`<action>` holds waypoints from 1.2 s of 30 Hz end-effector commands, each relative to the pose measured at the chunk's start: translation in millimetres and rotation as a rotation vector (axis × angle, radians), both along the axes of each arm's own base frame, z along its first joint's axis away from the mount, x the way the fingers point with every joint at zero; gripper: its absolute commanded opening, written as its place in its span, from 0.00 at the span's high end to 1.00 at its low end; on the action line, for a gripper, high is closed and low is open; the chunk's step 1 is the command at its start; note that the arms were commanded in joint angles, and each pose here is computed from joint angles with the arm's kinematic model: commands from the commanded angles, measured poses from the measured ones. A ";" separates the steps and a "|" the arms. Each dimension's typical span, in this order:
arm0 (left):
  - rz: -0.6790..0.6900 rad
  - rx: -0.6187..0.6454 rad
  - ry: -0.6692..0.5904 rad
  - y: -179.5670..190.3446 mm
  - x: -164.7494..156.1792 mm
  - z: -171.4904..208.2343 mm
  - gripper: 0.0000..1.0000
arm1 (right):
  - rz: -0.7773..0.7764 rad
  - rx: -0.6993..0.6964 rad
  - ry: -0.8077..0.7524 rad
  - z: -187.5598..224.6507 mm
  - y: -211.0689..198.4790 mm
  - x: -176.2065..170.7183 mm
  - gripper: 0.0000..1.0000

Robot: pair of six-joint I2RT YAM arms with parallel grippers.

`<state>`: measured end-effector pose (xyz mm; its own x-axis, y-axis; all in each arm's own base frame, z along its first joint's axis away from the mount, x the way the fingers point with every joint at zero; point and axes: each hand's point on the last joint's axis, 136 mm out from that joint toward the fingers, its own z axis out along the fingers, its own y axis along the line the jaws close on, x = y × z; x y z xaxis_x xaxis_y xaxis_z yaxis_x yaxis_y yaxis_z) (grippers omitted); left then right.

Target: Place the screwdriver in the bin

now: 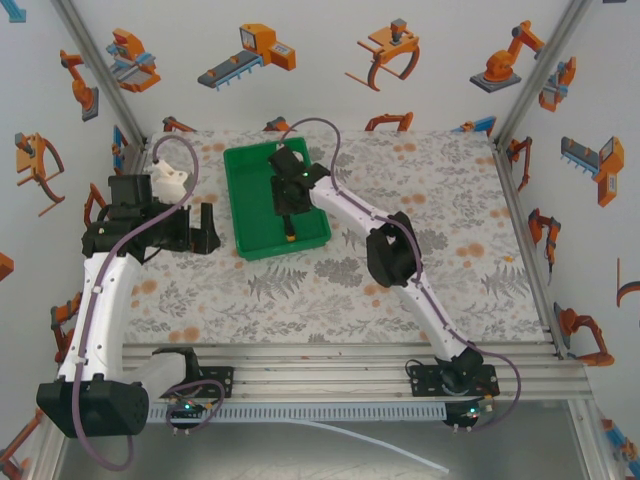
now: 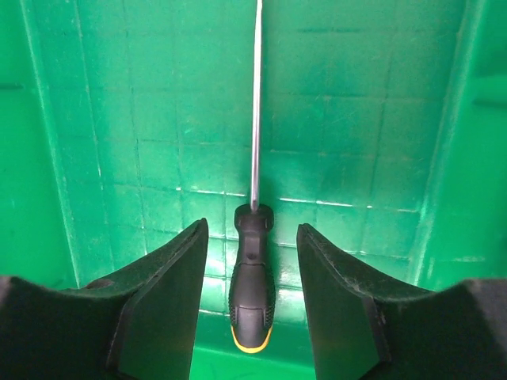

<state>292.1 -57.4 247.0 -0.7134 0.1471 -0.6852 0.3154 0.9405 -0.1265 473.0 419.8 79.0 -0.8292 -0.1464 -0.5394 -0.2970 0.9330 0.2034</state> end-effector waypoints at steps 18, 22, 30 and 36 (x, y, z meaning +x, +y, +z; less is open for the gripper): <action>0.338 -0.029 -0.170 52.1 47.8 -11.9 0.03 | -0.055 -0.019 -0.418 172.9 -148.3 -32.4 0.01; 0.358 -0.052 -0.250 56.9 53.4 -21.7 0.03 | -0.131 -0.029 -0.478 166.6 -200.1 -43.9 0.01; 0.454 -0.040 -0.323 77.7 62.8 -49.5 0.03 | -0.240 -0.143 -0.633 134.7 -290.4 -72.1 0.01; 0.455 -0.076 -0.427 80.5 70.0 -76.6 0.03 | -0.360 -0.194 -0.689 107.9 -352.5 -87.6 0.01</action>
<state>349.3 21.4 158.9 -0.4744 -0.1515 -0.8672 -0.0897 0.9883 -0.1235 379.1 89.6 164.9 -0.4602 -0.0969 -0.8825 -0.0439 0.9953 -0.0864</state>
